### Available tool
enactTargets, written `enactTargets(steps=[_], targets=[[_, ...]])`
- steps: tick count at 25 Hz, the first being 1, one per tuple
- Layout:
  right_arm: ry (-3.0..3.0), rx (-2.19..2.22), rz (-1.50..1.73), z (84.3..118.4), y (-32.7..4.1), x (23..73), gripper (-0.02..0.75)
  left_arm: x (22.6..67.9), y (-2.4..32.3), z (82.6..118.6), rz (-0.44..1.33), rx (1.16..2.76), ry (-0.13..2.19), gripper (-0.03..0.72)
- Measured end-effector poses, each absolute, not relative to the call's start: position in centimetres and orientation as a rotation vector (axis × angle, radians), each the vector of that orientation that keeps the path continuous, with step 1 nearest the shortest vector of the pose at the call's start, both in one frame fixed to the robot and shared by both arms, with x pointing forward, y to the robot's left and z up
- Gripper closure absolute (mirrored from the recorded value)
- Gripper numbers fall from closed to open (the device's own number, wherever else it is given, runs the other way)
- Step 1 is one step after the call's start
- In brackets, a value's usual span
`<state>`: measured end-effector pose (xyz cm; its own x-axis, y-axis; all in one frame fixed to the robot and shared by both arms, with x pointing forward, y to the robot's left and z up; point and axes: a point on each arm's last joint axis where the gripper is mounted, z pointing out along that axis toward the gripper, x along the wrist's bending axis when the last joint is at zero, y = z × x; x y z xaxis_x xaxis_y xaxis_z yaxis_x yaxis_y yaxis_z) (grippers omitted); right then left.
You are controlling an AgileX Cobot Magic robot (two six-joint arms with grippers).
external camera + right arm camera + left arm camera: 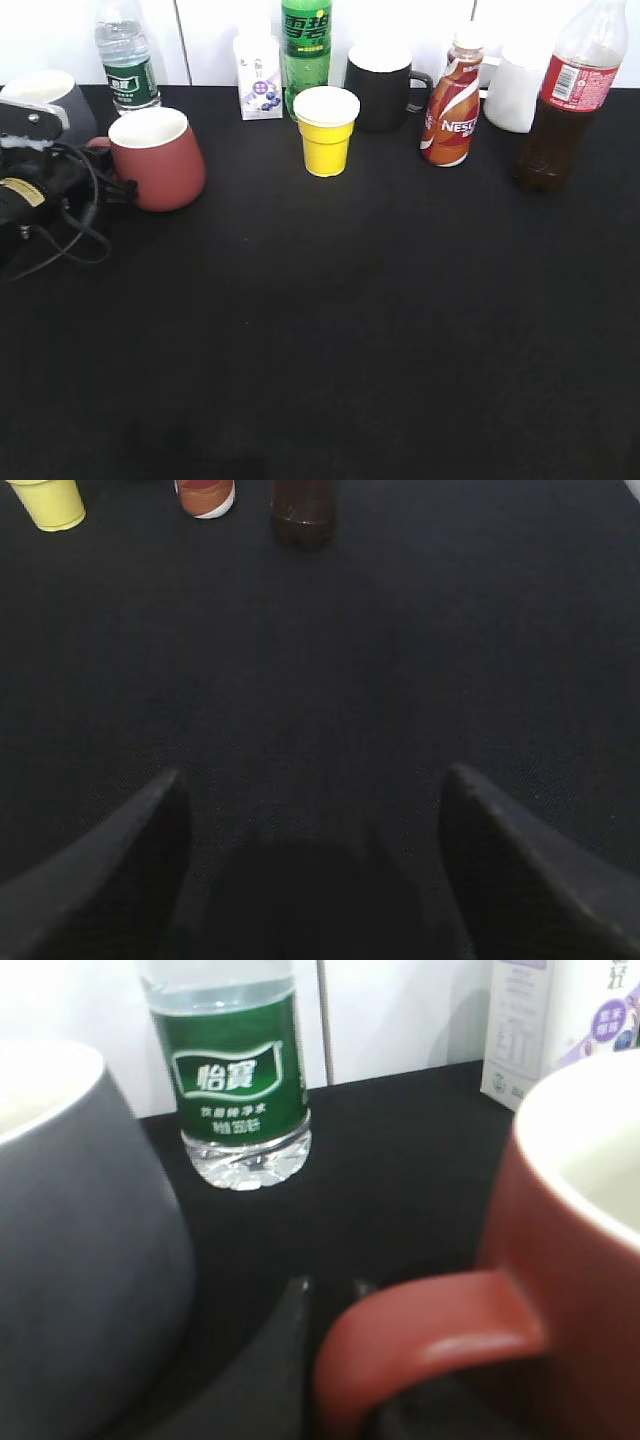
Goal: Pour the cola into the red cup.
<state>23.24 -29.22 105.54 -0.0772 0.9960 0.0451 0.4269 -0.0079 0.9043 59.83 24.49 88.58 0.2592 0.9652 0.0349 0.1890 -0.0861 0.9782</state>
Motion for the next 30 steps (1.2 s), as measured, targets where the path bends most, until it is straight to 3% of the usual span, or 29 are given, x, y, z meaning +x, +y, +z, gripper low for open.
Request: enactTargets(steps=[4,7,11,15,17,19,21,24,27,30], targets=[[1.583,1.508,1.053,105.5,-29.2,23.2,0.153,56.2,23.7,92.0,0.889,1.459,0.983,0.625],[1.583,1.508,1.053,105.5,-29.2,23.2,0.153,53.0,21.1,94.2,0.819,1.468,0.840,0.626],[1.583,1.508,1.053,105.5,-29.2,23.2,0.153,50.8,16.8,95.3,0.703,1.512,0.702,0.626],[1.599,1.525,1.042,105.6,-29.2,23.7,0.153,50.6,16.5,95.3,0.682,1.517,0.700,0.626],[1.540,1.485,1.080,107.3,-29.2,25.5,0.153,50.6,16.5,95.2,0.681,1.519,0.706,0.626],[1.312,1.314,1.222,110.7,-29.4,31.0,0.153,50.6,16.5,95.2,0.681,1.520,0.706,0.626],[1.251,1.281,1.235,111.1,-29.5,36.1,0.153,50.6,16.5,95.2,0.680,1.520,0.707,0.627],[1.263,1.262,1.188,106.8,-29.6,42.3,0.153,50.6,16.5,95.2,0.681,1.523,0.714,0.627],[1.357,1.340,1.160,100.4,-29.3,45.9,0.153,50.6,16.6,95.2,0.684,1.520,0.721,0.627],[1.407,1.323,1.225,96.4,-28.6,48.6,0.153,50.7,16.6,95.2,0.685,1.518,0.726,0.627]])
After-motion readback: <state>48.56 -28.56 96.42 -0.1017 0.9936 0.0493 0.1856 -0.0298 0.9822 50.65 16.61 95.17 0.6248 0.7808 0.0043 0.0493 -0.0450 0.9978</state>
